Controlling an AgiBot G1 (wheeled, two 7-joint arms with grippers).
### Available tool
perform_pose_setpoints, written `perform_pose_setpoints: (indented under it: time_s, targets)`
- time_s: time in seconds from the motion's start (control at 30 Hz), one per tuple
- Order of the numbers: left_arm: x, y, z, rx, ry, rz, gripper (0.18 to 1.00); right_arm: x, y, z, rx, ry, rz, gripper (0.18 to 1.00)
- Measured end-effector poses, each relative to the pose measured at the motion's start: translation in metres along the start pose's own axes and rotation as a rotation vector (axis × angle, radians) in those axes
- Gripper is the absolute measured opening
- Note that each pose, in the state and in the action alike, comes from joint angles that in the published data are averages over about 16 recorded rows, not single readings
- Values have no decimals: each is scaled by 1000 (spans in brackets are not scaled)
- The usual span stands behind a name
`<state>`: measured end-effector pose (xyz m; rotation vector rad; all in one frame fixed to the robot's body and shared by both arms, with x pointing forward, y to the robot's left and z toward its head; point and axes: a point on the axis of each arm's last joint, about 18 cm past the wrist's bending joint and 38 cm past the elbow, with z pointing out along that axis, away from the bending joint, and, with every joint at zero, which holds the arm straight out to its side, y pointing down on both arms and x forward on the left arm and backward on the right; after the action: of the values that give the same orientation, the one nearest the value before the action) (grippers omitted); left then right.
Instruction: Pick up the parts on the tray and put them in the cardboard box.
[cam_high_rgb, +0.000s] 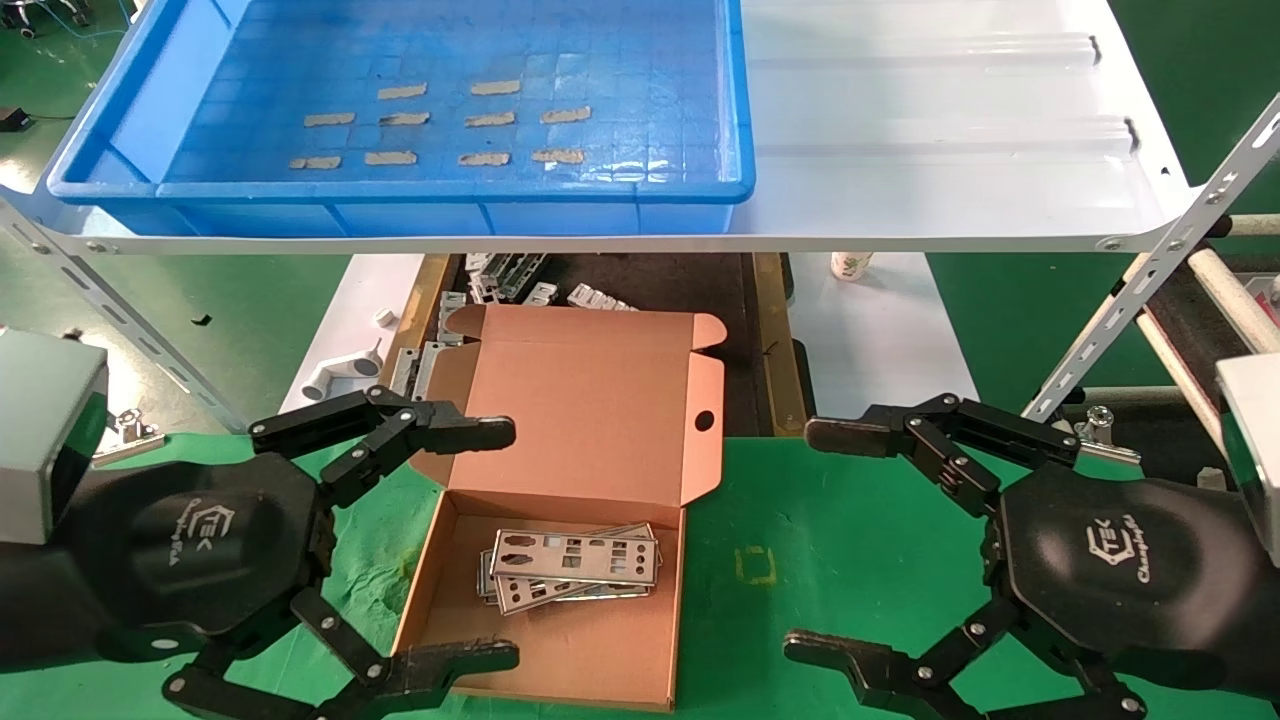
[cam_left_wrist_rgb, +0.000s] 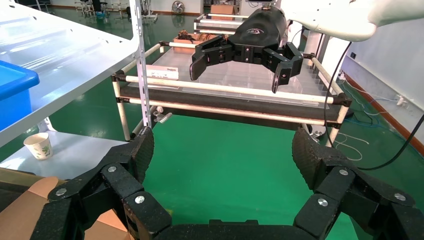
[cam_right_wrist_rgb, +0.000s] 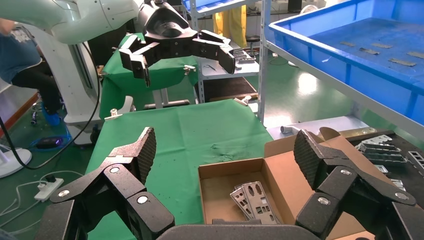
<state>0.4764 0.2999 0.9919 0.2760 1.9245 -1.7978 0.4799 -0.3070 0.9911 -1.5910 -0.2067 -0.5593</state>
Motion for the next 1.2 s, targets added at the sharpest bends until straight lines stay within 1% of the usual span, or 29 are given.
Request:
perform_pose_setpoints:
  time_s: [1.2]
  targets:
    - [0, 0, 0, 0, 0, 0, 1001, 0, 0, 0, 0, 0, 0, 1001]
